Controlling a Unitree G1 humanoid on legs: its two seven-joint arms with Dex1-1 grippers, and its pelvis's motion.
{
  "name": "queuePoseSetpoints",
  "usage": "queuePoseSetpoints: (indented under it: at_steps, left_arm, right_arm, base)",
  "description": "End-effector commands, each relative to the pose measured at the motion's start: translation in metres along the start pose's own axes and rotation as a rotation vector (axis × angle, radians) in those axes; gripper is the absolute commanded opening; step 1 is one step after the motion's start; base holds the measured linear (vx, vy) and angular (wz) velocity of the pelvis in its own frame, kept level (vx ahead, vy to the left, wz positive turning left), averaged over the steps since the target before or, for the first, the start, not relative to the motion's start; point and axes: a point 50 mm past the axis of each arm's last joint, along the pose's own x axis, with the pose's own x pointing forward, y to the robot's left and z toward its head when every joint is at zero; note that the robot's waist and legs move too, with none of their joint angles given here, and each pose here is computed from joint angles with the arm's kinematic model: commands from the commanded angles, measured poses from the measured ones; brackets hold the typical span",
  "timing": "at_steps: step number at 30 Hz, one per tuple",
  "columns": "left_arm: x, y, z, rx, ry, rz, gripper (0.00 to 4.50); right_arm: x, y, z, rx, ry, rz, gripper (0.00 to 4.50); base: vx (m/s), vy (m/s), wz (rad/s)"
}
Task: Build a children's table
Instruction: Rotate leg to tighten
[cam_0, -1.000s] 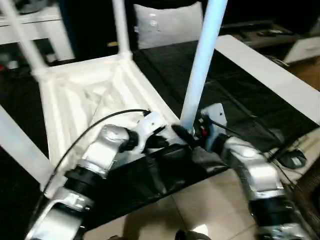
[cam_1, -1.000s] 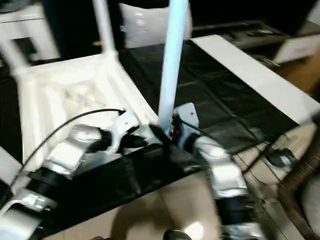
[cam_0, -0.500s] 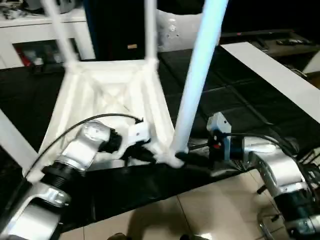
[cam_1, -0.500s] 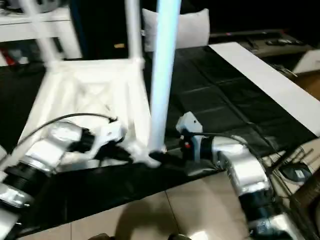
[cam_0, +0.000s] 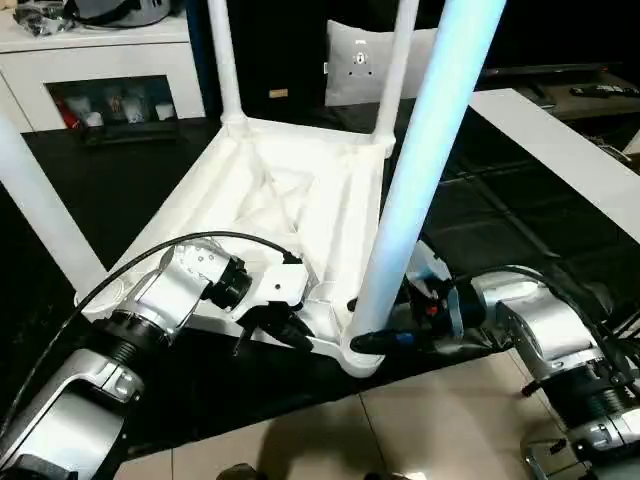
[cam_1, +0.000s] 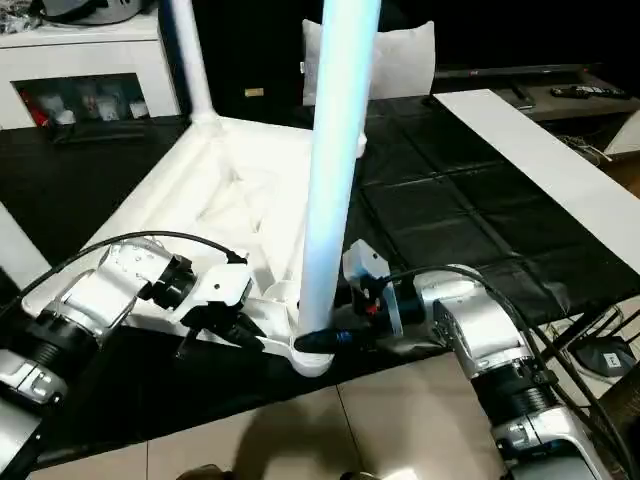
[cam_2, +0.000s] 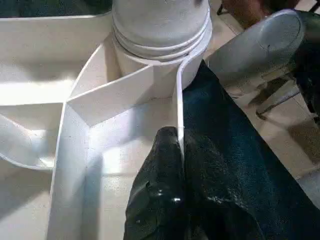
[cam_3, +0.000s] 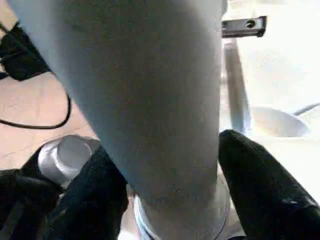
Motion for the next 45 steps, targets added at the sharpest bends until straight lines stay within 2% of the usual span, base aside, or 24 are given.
queuePoseSetpoints:
  at_steps: [1, 6, 12, 17, 18, 19, 21, 22, 24, 27, 28, 31, 34, 36, 38, 42, 44, 45]
  left_arm:
    - [-0.004, 0.006, 0.015, 0.087, 0.017, -0.031, 0.00]
    - [-0.005, 0.008, 0.015, 0.085, 0.013, -0.018, 0.00]
    - [-0.005, 0.009, 0.013, 0.051, -0.013, 0.027, 0.00]
    - [0.002, 0.015, 0.019, -0.102, -0.104, 0.211, 0.00]
    - [0.002, 0.015, 0.019, -0.102, -0.104, 0.211, 0.00]
    - [0.006, 0.015, 0.023, -0.166, -0.133, 0.261, 0.00]
    - [0.008, 0.018, 0.027, -0.229, -0.160, 0.331, 0.00]
    - [0.009, 0.018, 0.028, -0.234, -0.161, 0.337, 0.00]
    - [0.014, 0.023, 0.033, -0.281, -0.172, 0.421, 0.00]
    - [0.022, 0.031, 0.042, -0.336, -0.205, 0.519, 0.00]
    - [0.027, 0.035, 0.049, -0.375, -0.226, 0.591, 0.00]
    - [0.036, 0.039, 0.060, -0.411, -0.249, 0.667, 0.00]
    - [0.040, 0.042, 0.064, -0.418, -0.268, 0.688, 0.00]
    - [0.039, 0.042, 0.064, -0.412, -0.269, 0.684, 0.00]
    - [0.037, 0.041, 0.061, -0.398, -0.248, 0.683, 0.00]
    - [0.033, 0.038, 0.057, -0.375, -0.239, 0.665, 0.00]
    - [0.029, 0.036, 0.051, -0.358, -0.221, 0.651, 0.00]
    - [0.025, 0.035, 0.047, -0.340, -0.216, 0.627, 0.00]
  right_arm:
    - [-0.005, -0.002, 0.005, -0.011, 0.015, 0.011, 2.56]
    - [-0.004, -0.001, 0.005, -0.006, 0.019, 0.037, 2.17]
    - [0.002, 0.004, 0.006, 0.026, -0.033, 0.061, 2.08]
    - [0.018, 0.007, 0.008, 0.072, -0.105, -0.068, 2.07]
    - [0.018, 0.007, 0.008, 0.072, -0.105, -0.068, 2.07]
    - [0.028, 0.003, 0.007, 0.082, -0.110, -0.189, 2.07]
    - [0.038, -0.001, 0.008, 0.135, -0.124, -0.297, 2.07]
    - [0.039, -0.002, 0.009, 0.136, -0.127, -0.306, 2.07]
    - [0.050, -0.010, 0.012, 0.167, -0.154, -0.458, 2.06]
    - [0.057, -0.022, 0.012, 0.215, -0.144, -0.658, 2.04]
    - [0.062, -0.028, 0.013, 0.247, -0.148, -0.781, 2.04]
    - [0.068, -0.033, 0.018, 0.271, -0.167, -0.920, 2.04]
    - [0.071, -0.034, 0.025, 0.239, -0.212, -0.941, 2.04]
    - [0.072, -0.033, 0.028, 0.237, -0.241, -0.929, 2.68]
    - [0.070, -0.031, 0.030, 0.236, -0.268, -0.926, 2.71]
    - [0.063, -0.030, 0.029, 0.227, -0.290, -0.931, 3.18]
    - [0.056, -0.029, 0.028, 0.194, -0.288, -0.912, 3.30]
    - [0.048, -0.027, 0.023, 0.166, -0.258, -0.887, 3.30]
  base:
    - [0.000, 0.000, 0.00]
    - [0.000, 0.000, 0.00]
    - [0.000, 0.000, 0.00]
    - [0.000, 0.000, 0.00]
    - [0.000, 0.000, 0.00]
    - [0.000, 0.000, 0.00]
    - [0.000, 0.000, 0.00]
    - [0.000, 0.000, 0.00]
    - [0.000, 0.000, 0.00]
    - [0.000, 0.000, 0.00]
    - [0.000, 0.000, 0.00]
    - [0.000, 0.000, 0.00]
    - [0.000, 0.000, 0.00]
    - [0.000, 0.000, 0.00]
    - [0.000, 0.000, 0.00]
    - [0.000, 0.000, 0.00]
    - [0.026, -0.018, 0.02]
    - [0.000, 0.000, 0.00]
